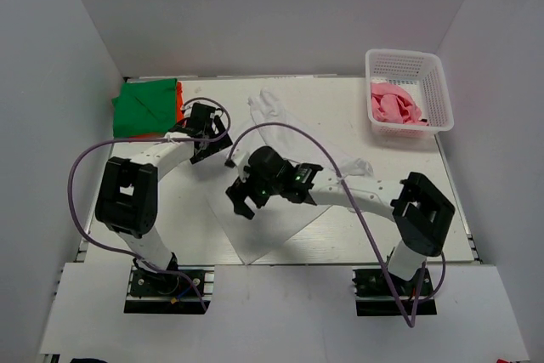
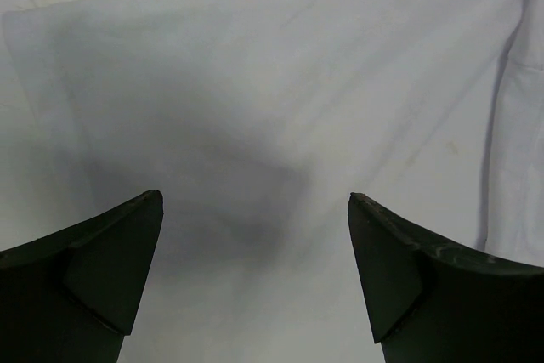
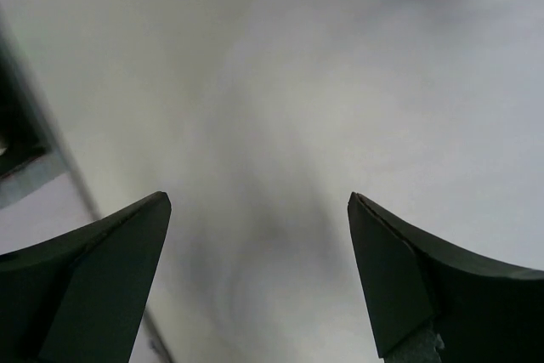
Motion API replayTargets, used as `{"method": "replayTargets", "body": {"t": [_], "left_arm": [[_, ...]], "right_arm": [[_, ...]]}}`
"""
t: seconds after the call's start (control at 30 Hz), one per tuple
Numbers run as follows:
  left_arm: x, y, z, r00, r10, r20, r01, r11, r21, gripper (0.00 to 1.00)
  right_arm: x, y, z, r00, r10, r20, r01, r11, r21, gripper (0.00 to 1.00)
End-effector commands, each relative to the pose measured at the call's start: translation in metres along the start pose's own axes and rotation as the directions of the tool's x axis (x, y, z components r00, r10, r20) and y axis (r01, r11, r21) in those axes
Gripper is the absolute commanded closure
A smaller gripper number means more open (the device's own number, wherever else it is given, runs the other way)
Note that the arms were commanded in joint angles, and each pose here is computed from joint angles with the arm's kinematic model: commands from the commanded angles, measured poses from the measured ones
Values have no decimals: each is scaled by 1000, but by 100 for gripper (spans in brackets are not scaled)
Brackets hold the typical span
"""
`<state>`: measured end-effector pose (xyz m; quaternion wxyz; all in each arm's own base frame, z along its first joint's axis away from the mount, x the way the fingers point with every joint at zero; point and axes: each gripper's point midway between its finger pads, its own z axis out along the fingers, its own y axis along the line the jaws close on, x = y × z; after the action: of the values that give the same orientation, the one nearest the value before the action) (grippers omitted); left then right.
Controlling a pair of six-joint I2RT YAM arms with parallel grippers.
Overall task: Fold and stack the t-shirts
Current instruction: Flatten out the tshirt
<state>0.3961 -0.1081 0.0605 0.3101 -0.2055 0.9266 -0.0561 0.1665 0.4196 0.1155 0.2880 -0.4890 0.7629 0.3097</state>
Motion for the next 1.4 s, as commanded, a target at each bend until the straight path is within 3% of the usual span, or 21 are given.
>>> {"method": "replayTargets", "body": {"t": [0.0,0.13,0.23,0.27,0.37,0.5,0.7,0.8,1.03,1.13,1.17,1.2,1.27,1.37], "left_arm": [[-14,-3,-25,998,-18,57,18,1000,10,0],[13,-20,-23,1000,-22,-7,22,998,55,0],[29,-15,-19,999,8,-32,-9,1000,-25,0],[34,-9,-15,999,15,-47,-18,999,-51,0],[42,-10,-13,998,21,-52,-24,997,-72,0],[55,2,-2,997,25,-77,-34,992,-121,0],[70,12,10,992,36,-118,-54,986,-157,0],[78,25,12,990,46,-132,-72,977,-199,0],[85,40,10,988,59,-145,-95,964,-250,0],[81,40,8,989,60,-132,-92,964,-251,0],[81,40,8,989,60,-132,-92,964,-251,0],[85,43,9,988,61,-140,-96,962,-257,0],[83,48,8,989,57,-138,-93,957,-275,0],[82,56,9,990,55,-132,-92,950,-298,0]], "right_arm": [[-20,-81,-42,993,88,75,-109,927,358,10],[-20,-138,-69,968,226,110,-250,832,496,10],[-13,-175,-69,953,285,100,-294,798,525,10],[1,-176,-58,957,285,43,-265,811,521,10],[-1,-200,-52,948,316,43,-294,813,503,10],[-3,-223,-32,962,275,-8,-236,839,490,10],[9,-256,-15,961,273,-43,-203,802,562,11],[17,-262,-6,955,291,-62,-206,797,568,17],[33,-264,11,935,343,-87,-241,798,552,39],[28,-268,8,931,363,-45,-273,771,575,69],[28,-269,7,929,368,-32,-282,765,579,84],[24,-270,5,928,373,-13,-297,758,581,90],[18,-275,-2,926,378,15,-315,747,585,100],[6,-280,-11,920,388,60,-348,735,582,100]]}}
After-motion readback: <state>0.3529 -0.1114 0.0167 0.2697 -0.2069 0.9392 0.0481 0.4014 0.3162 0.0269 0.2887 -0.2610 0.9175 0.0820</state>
